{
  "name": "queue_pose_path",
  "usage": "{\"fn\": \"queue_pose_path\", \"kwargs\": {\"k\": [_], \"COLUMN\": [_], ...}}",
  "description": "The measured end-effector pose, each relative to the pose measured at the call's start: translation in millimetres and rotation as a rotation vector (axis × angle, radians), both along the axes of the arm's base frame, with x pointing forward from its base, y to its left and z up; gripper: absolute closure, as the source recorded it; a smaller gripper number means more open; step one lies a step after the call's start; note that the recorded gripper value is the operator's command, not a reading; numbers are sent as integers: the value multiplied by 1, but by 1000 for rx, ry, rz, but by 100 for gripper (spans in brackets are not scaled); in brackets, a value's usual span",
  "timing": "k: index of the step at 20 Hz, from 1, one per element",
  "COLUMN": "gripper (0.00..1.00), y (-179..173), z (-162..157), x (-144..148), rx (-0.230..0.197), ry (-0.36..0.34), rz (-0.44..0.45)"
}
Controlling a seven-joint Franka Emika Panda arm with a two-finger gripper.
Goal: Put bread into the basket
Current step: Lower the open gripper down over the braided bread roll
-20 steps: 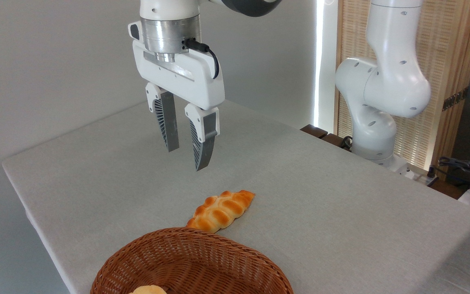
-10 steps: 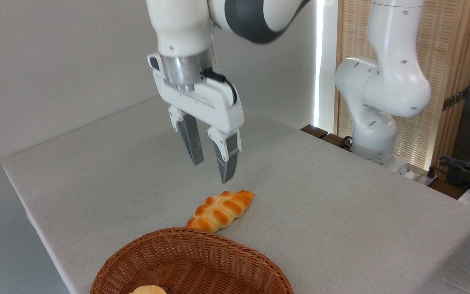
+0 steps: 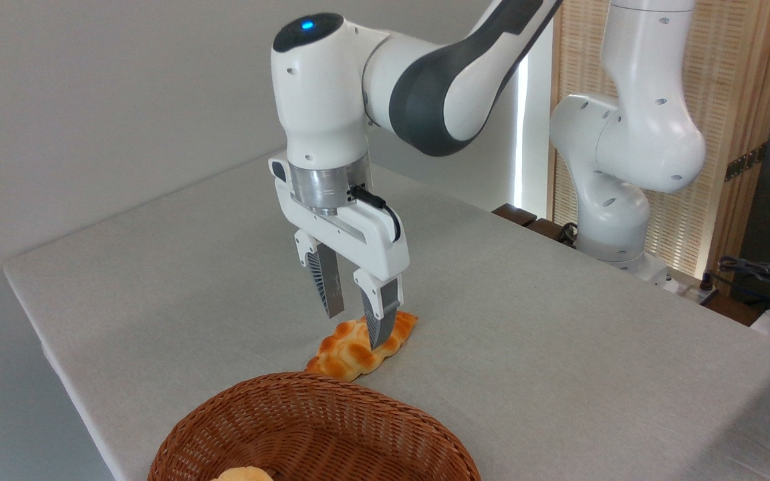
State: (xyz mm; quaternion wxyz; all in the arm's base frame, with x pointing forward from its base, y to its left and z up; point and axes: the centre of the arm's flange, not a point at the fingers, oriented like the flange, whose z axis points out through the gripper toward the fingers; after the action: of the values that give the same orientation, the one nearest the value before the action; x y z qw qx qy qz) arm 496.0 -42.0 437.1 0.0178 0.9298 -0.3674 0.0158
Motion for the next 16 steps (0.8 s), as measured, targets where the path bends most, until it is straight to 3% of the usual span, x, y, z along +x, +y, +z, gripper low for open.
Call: {"fn": "queue_pose_path", "kwargs": {"k": [8,9,10,11,16], "gripper": [1,17,44,61,64], "y": [-1,-2,-5,-7,-8], "z": [-32,-34,-35,-36,-36], "x": [0,0,0,0,0], "rx": [3,3,4,4,5], "ry": [-13,-10,-7,-6,-6], "rz": [-13,-17,-23,-27,-43]}}
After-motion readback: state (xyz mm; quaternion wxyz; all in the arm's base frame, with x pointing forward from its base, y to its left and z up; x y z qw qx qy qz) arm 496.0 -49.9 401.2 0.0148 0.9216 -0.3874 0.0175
